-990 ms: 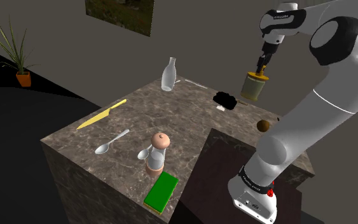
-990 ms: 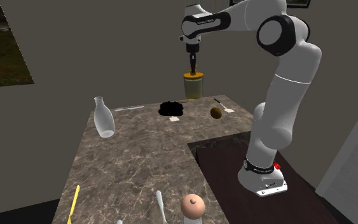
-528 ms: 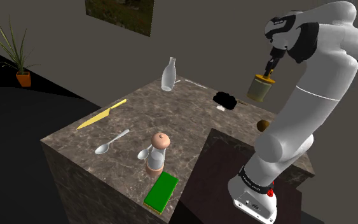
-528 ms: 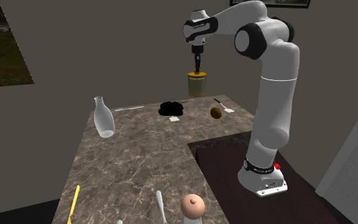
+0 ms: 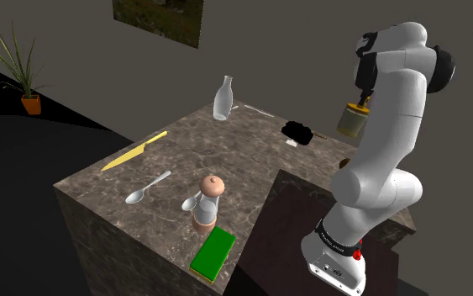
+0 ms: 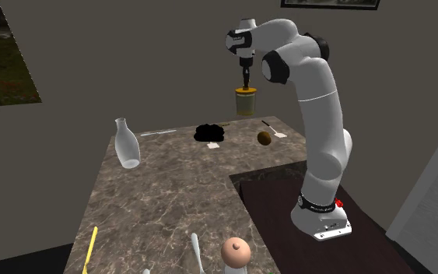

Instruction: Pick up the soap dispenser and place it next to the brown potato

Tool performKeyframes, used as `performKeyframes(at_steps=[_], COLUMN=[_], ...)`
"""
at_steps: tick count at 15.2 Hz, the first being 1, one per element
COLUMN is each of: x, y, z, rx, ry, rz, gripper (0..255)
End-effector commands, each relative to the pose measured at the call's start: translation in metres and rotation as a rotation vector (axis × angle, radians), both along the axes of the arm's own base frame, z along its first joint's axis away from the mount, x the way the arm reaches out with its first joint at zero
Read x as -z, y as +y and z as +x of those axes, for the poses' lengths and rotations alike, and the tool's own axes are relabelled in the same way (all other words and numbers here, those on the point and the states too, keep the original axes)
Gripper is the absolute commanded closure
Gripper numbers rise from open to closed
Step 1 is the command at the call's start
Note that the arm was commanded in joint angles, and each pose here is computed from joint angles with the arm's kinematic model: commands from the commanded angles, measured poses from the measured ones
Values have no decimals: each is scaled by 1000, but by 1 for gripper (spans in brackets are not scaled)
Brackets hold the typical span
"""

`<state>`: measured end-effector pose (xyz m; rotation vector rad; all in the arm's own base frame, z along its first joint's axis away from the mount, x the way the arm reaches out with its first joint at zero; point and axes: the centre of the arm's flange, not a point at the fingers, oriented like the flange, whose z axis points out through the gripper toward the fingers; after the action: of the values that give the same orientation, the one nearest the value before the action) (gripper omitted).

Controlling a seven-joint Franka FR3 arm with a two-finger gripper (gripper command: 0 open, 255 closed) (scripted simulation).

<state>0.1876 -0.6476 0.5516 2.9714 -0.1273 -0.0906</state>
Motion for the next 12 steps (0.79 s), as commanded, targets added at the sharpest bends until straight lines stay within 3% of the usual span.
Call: performKeyframes(at_steps=[1, 12], x=[10, 68], y=[-16, -16], z=[-9, -9], rx=[-2, -2], ry=[-2, -2], rz=[1, 1], gripper=[255, 255])
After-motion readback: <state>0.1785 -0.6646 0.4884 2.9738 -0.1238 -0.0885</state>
